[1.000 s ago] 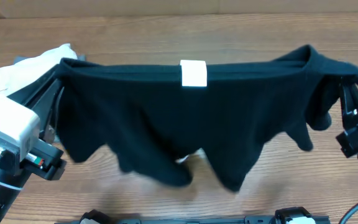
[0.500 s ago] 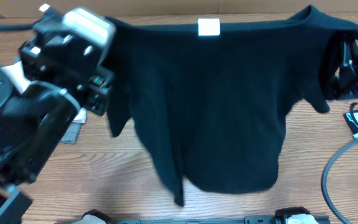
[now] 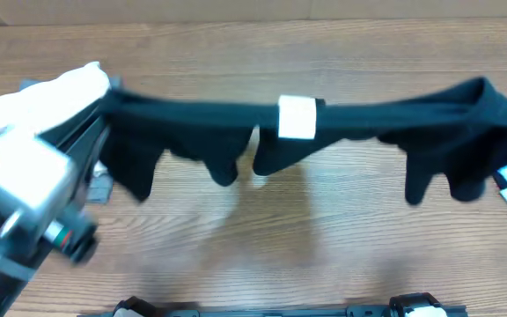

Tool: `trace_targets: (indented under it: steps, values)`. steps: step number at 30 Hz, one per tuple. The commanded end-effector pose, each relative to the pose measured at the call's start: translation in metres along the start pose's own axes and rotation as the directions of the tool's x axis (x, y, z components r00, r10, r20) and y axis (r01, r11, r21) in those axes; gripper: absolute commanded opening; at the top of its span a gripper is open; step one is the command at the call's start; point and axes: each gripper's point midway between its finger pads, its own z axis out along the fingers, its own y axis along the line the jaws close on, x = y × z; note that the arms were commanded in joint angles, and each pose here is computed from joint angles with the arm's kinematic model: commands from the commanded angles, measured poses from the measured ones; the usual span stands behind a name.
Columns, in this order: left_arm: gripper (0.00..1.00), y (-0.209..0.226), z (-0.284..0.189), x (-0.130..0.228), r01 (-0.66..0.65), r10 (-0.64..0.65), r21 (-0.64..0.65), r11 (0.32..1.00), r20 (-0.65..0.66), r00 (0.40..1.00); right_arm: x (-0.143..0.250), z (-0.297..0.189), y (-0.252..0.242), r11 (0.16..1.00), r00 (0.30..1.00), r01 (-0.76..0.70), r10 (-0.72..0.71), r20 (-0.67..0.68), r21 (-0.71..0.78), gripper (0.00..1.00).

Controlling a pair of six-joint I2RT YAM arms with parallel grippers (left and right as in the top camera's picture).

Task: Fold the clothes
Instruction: 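Hold the shirt by both shoulders and stretch it wide in the air, then lay the shirt flat on the table and release both grippers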

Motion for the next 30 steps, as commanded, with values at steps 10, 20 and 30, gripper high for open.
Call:
trace_targets:
  steps: [10, 20, 30]
  values:
    - [0.04, 0.053, 0.036, 0.019, -0.021, -0.015, -0.286, 0.958, -0.123, 0.992, -0.021, 0.018, -0.025, 0.989, 0.997, -0.043, 0.035, 0.062, 0.141, 0.04]
    - [0.04, 0.049, 0.226, 0.157, -0.086, -0.06, -0.248, 0.965, -0.525, 0.849, 0.056, 0.189, -0.069, 0.973, 0.949, -0.035, 0.105, -0.298, 0.23, 0.04]
    - [0.47, 0.076, 0.344, 0.344, -0.126, -0.147, -0.293, 0.948, -0.752, 0.643, 0.205, 0.365, -0.153, 0.932, 0.812, 0.074, 0.15, -0.564, 0.355, 0.54]
